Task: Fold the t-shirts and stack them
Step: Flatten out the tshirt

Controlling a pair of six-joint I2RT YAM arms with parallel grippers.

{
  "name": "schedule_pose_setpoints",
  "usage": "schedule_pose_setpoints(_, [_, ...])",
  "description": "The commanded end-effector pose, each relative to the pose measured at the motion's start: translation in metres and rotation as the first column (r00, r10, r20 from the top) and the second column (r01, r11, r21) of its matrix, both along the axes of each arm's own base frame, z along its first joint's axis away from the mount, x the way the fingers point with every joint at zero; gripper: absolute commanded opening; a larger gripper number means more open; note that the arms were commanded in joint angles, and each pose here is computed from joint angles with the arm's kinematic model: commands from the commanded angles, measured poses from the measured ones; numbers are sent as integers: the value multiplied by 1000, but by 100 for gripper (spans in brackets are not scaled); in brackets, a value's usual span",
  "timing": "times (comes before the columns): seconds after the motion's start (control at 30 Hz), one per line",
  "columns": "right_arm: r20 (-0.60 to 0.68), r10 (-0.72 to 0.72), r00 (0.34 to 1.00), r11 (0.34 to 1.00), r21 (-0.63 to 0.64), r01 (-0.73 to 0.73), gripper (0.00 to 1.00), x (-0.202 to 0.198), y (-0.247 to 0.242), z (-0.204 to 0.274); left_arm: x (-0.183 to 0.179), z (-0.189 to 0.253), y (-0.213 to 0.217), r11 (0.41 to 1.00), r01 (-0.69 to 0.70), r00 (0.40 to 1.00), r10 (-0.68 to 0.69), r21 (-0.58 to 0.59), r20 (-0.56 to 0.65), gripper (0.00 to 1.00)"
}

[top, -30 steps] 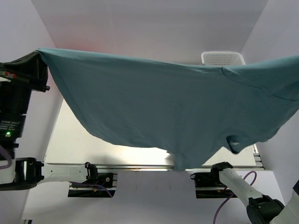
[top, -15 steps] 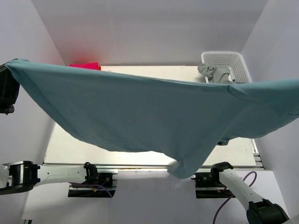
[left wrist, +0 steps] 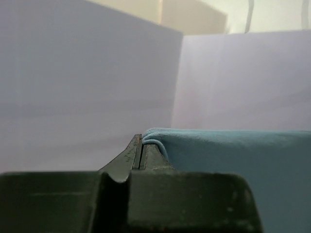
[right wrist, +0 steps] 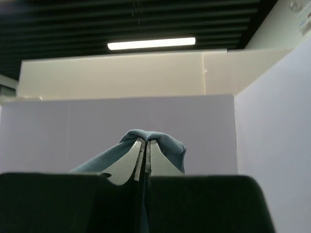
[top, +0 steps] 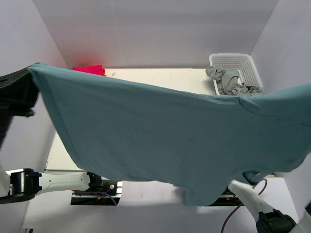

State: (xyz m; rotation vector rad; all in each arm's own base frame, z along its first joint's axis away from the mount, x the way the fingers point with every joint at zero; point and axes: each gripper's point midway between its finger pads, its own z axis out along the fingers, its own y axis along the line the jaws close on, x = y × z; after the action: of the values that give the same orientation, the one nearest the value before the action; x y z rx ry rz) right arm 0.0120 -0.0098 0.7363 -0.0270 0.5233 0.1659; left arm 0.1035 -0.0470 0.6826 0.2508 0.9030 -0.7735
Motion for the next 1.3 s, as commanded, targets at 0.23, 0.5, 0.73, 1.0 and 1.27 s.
schedule_pose_setpoints(0.23, [-238,-71,969,995,45,84,0,151,14,-85,84,-80,-24,845,-507,828,532,170,-176,0])
schedule_pose_setpoints(0.5, [-435,-43,899,993,81,87,0,252,32,-178,105,-144,-41,698,-663,685,712,273,-156,0])
schedule_pose_setpoints(0.73, [-551,-16,834,993,89,78,0,302,45,-237,124,-178,-75,632,-698,640,762,337,-103,0])
schedule_pose_setpoints(1.0, [-640,5,769,997,60,44,0,344,63,-282,183,-232,-99,484,-757,507,859,440,-73,0])
schedule_pose_setpoints(1.27, [-669,-20,743,999,21,46,0,366,69,-291,280,-294,-67,377,-738,346,923,559,-166,0])
